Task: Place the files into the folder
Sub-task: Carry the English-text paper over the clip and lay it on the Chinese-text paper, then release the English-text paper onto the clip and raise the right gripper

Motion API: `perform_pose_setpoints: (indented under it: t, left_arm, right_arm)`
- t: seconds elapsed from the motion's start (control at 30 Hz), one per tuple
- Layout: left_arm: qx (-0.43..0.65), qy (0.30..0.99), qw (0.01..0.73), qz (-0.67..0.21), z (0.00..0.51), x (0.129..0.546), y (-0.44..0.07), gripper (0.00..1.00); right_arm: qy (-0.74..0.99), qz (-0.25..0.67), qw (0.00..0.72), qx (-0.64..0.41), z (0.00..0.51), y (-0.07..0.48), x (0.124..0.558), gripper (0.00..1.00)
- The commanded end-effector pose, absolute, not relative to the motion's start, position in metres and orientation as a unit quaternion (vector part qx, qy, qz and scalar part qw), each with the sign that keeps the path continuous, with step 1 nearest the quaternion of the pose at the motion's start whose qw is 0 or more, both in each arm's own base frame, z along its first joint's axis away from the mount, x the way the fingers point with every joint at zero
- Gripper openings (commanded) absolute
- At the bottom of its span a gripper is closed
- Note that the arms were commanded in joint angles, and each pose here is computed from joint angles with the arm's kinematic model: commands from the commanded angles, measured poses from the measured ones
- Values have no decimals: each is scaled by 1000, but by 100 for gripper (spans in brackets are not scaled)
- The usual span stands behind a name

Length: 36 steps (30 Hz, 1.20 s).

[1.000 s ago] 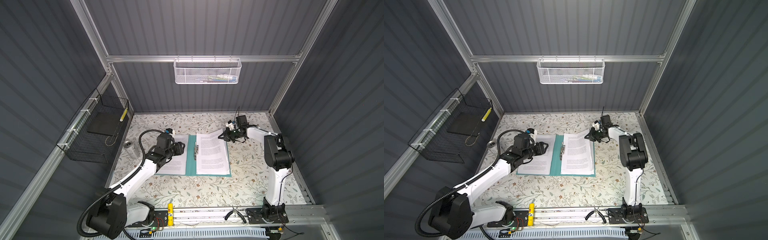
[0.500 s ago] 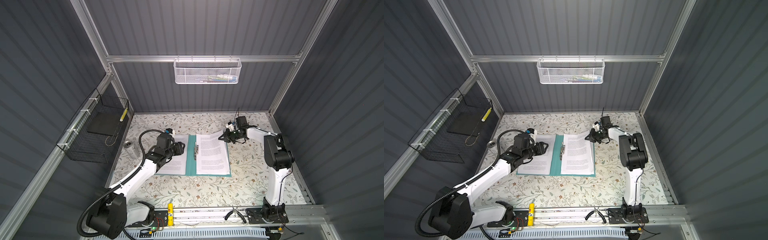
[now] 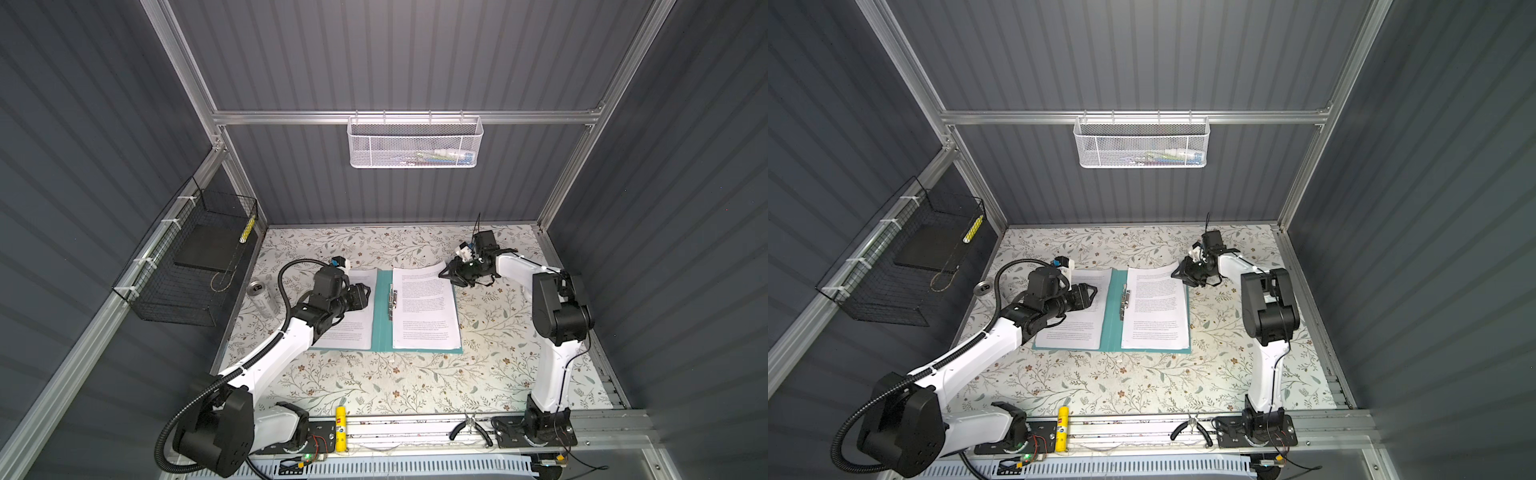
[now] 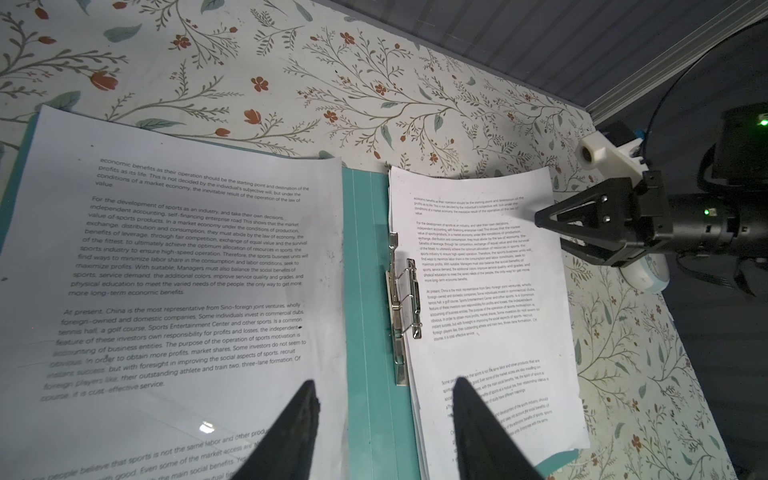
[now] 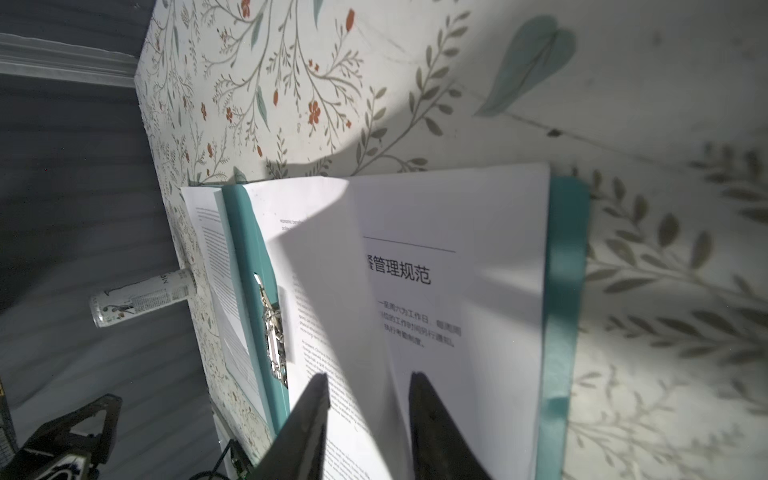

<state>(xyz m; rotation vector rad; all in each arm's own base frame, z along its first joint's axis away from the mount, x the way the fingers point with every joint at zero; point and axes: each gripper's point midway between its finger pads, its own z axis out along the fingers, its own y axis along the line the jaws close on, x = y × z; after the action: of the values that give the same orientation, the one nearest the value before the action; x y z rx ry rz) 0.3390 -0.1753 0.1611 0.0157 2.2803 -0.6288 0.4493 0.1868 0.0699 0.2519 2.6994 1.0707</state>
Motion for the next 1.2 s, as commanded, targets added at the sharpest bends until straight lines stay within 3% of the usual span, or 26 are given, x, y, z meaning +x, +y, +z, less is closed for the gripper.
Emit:
perform_pose_setpoints:
  t: [0.0,0.57,0.8,1.17]
  left_arm:
    - [7,896,373,-241,152,340,-174,54]
    - [18,894,374,-247,152,347,-180,54]
    - [39,885,378,-270,147,358,-195,53]
    - [100,859,377,-332,135,394,-239,53]
  right_arm:
    - [931,335,116,89,77,177,443,46]
    - [948,253,164,100,116,128,440,46]
    - [912,355,199,58,163,171,426,38]
    - [902,388,184,34,154,208,400,35]
